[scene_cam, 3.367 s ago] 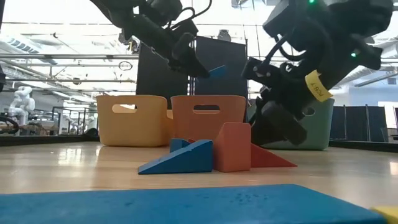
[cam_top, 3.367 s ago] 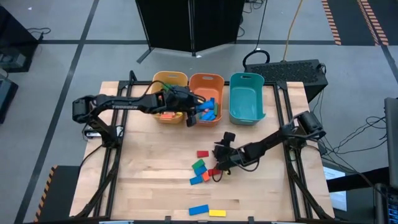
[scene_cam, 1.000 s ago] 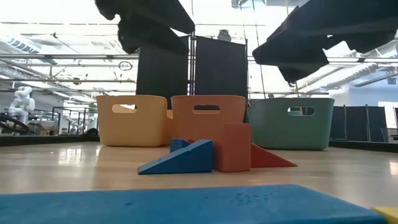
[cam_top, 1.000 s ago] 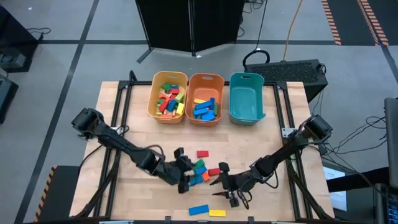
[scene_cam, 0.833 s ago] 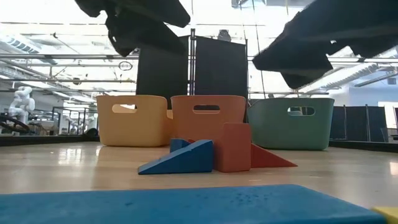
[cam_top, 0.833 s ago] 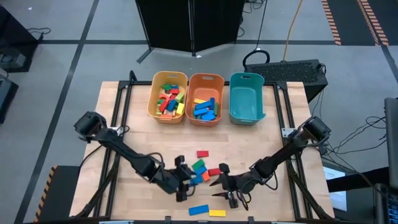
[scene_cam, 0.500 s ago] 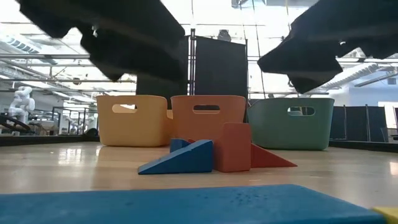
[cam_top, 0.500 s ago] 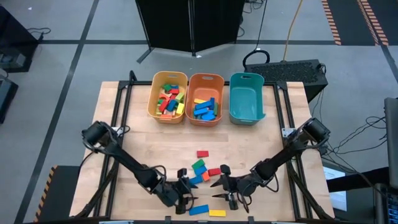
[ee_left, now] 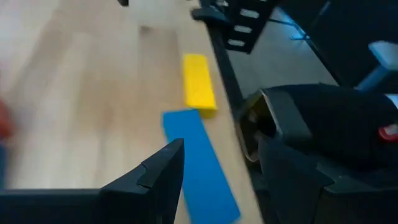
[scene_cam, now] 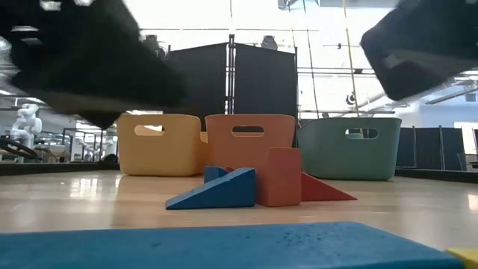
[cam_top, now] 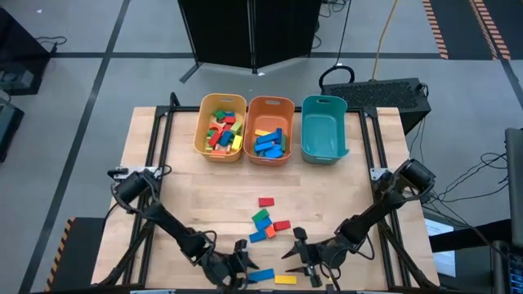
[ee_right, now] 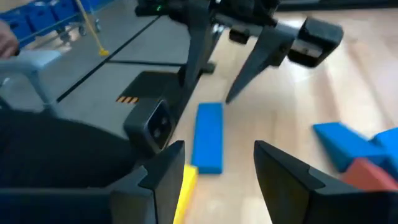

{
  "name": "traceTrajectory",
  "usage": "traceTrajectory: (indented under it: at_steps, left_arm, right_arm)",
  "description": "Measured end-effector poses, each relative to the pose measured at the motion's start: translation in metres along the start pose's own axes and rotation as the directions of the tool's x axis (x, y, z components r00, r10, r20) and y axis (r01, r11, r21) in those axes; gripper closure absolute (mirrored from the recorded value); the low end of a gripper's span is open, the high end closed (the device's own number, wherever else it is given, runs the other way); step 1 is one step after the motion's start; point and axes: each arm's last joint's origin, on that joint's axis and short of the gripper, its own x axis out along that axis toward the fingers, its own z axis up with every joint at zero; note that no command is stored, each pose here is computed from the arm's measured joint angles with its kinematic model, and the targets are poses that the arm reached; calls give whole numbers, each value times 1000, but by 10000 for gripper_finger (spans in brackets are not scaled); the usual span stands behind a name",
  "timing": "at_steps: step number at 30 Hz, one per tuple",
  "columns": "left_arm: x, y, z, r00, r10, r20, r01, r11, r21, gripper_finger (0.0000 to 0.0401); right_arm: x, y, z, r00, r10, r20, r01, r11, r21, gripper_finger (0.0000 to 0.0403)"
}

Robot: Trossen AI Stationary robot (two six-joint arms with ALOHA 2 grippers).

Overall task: Sort blocks by size
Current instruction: Put the blue rectangle block into the orange bin

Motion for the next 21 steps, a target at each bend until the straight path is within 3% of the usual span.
traceTrajectory:
  at_steps: [9,16,21]
  left_arm:
    - [4,-6,-26,993,115,17,-116,992,45,195]
    - [9,-5,-38,992,129,0,-129,990,60,195]
    - [9,-6,-40,992,128,-4,-128,990,58,195]
  right_arm:
    - [36,26,-15,996,-42,-80,35,995,-90,222]
    - [62,40,-24,972,-104,-213,78,989,-128,222]
    - [78,44,-20,962,-150,-229,116,981,-156,222]
